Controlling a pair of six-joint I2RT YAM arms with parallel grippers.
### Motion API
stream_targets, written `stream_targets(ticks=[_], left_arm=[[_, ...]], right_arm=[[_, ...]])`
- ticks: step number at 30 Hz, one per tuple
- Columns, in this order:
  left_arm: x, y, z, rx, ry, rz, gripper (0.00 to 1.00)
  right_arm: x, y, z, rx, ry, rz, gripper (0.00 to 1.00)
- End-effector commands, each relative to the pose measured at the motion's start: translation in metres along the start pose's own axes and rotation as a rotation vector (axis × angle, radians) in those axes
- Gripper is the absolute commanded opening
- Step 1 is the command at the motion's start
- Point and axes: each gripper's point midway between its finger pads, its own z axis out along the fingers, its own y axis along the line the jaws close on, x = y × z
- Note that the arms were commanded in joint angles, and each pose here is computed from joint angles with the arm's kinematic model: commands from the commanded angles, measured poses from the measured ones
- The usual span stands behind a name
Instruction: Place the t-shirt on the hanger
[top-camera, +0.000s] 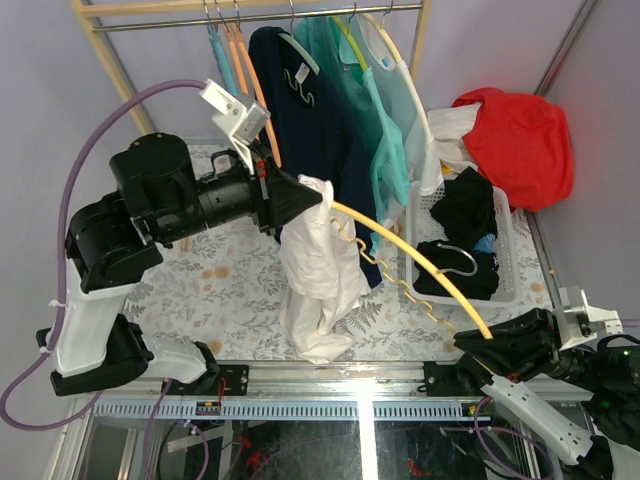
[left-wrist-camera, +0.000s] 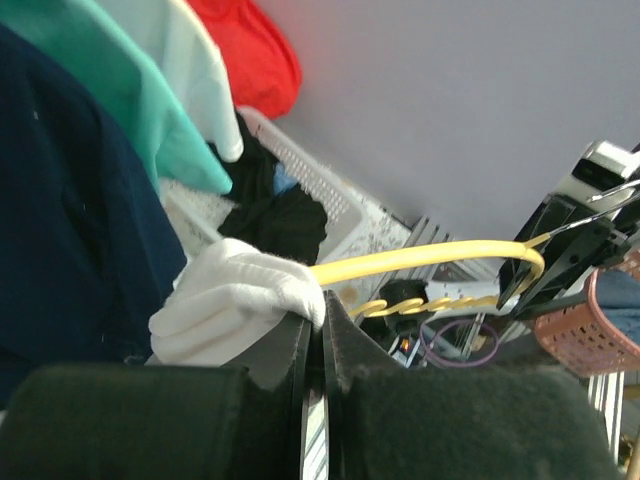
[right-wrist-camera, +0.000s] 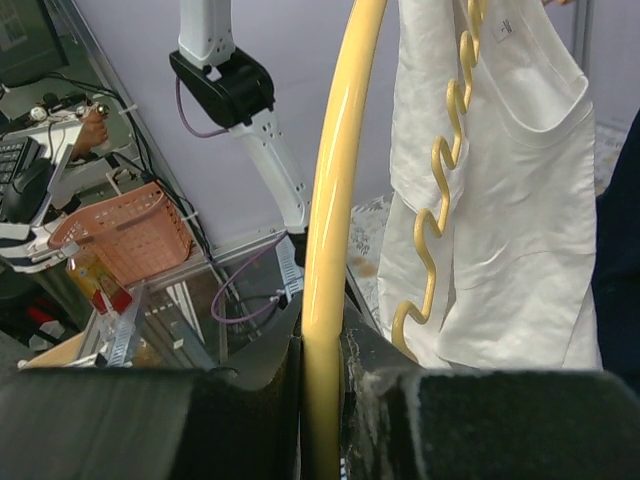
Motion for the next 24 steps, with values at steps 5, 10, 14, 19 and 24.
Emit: stream_targets(ticks=[5,10,14,19,24], left_arm=[[0.051,0.019,-0.004,-0.075,0.152,-0.070,0.01],[0.089,0.062,-0.017,-0.337,0.272,-0.145,0.00],[0.124,0.088,-0.036,-0.506,0.372,-0.173,0.00],[0.155,0.111,-0.050,-0.642,0.454,-0.168,0.00],[0.165,0.115,-0.047,-0.652,0.491,-0.154,0.00]], right_arm=[[0.024,-0.004,0.002,-0.014,0.055,0.042,0.00],[0.039,-0.013,0.000,0.022,0.091,0.068,0.00],[0.059,-0.014,-0.002,0.015,0.156,0.126,0.00],[0.077,-0.007,-0.003,-0.037,0.207,0.195,0.00],[0.089,-0.006,-0.003,-0.060,0.249,0.214,0.00]])
